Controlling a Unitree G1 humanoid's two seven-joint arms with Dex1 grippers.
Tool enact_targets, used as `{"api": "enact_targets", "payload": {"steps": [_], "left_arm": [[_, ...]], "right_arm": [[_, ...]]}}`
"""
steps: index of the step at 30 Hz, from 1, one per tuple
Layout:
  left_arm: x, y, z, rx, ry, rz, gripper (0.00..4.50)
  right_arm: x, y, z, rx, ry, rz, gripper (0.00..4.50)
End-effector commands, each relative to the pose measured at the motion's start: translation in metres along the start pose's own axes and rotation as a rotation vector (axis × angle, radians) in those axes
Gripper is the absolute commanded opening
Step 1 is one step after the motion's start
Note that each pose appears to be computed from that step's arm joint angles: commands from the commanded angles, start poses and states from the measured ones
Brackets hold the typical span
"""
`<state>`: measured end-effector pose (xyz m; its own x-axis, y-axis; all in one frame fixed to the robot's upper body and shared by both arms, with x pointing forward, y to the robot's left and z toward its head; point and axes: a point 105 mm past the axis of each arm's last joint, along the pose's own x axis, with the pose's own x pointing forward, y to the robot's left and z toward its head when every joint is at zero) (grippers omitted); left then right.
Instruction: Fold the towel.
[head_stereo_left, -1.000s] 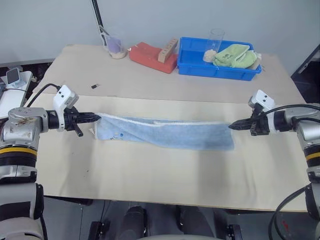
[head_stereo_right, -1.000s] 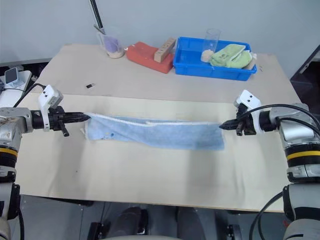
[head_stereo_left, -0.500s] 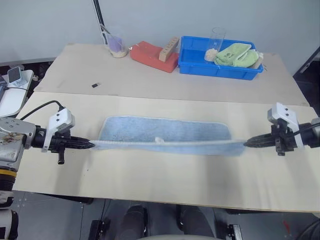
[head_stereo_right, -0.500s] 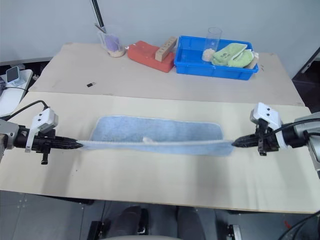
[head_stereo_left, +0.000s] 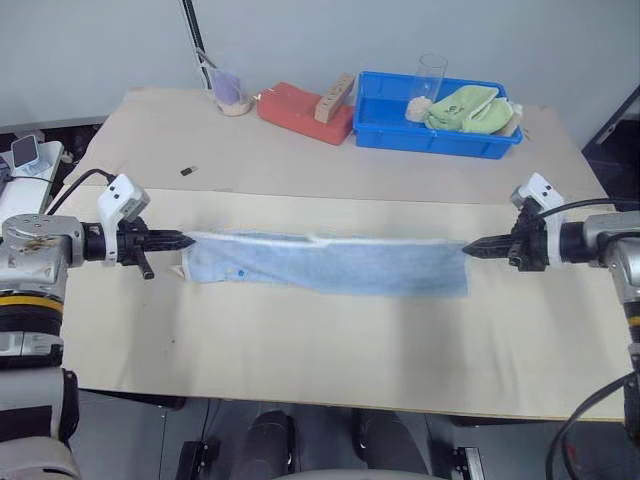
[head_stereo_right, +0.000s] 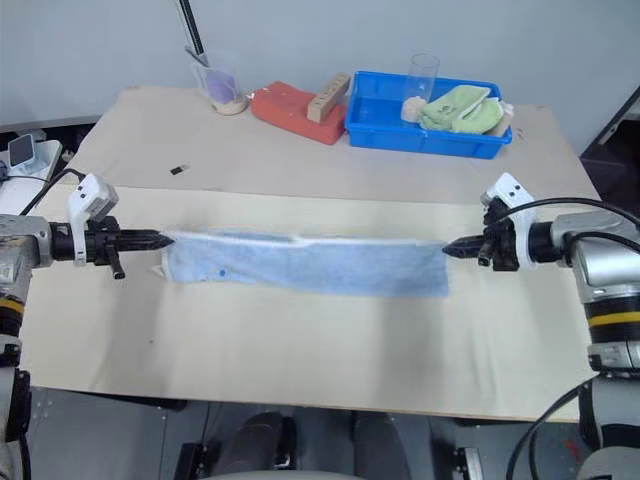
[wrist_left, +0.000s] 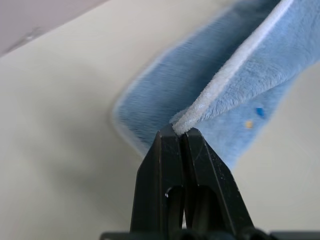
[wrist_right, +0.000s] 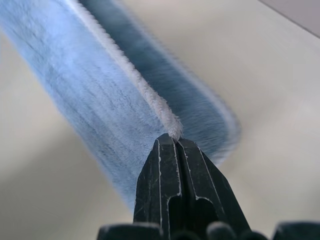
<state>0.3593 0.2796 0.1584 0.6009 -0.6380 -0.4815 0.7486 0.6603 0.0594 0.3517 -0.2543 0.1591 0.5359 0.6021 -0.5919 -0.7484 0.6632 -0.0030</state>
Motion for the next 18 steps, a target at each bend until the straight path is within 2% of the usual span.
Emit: {"api": "enact_targets", "payload": {"steps": [1, 10, 13, 15, 17, 18], "left_arm": [[0.004, 0.011, 0.003, 0.014, -0.001, 0.053, 0.00], [0.025, 0.016, 0.002, 0.042, 0.009, 0.075, 0.00], [0.030, 0.019, 0.003, 0.072, 0.011, 0.094, 0.89], [0.031, 0.019, 0.004, 0.085, 0.014, 0.096, 1.96], [0.030, 0.021, 0.004, 0.109, 0.019, 0.109, 2.71], [0.030, 0.022, 0.004, 0.119, 0.020, 0.117, 3.24]], "right_arm": [[-0.001, -0.011, 0.008, -0.021, -0.012, -0.046, 0.03], [0.009, -0.022, 0.008, 0.010, -0.004, -0.112, 0.03], [0.008, -0.024, 0.009, 0.019, -0.017, -0.129, 0.89], [0.007, -0.023, 0.011, 0.010, -0.026, -0.128, 1.67], [0.004, -0.024, 0.013, 0.006, -0.044, -0.145, 2.22], [0.001, -0.026, 0.015, 0.006, -0.053, -0.155, 2.60]]}}
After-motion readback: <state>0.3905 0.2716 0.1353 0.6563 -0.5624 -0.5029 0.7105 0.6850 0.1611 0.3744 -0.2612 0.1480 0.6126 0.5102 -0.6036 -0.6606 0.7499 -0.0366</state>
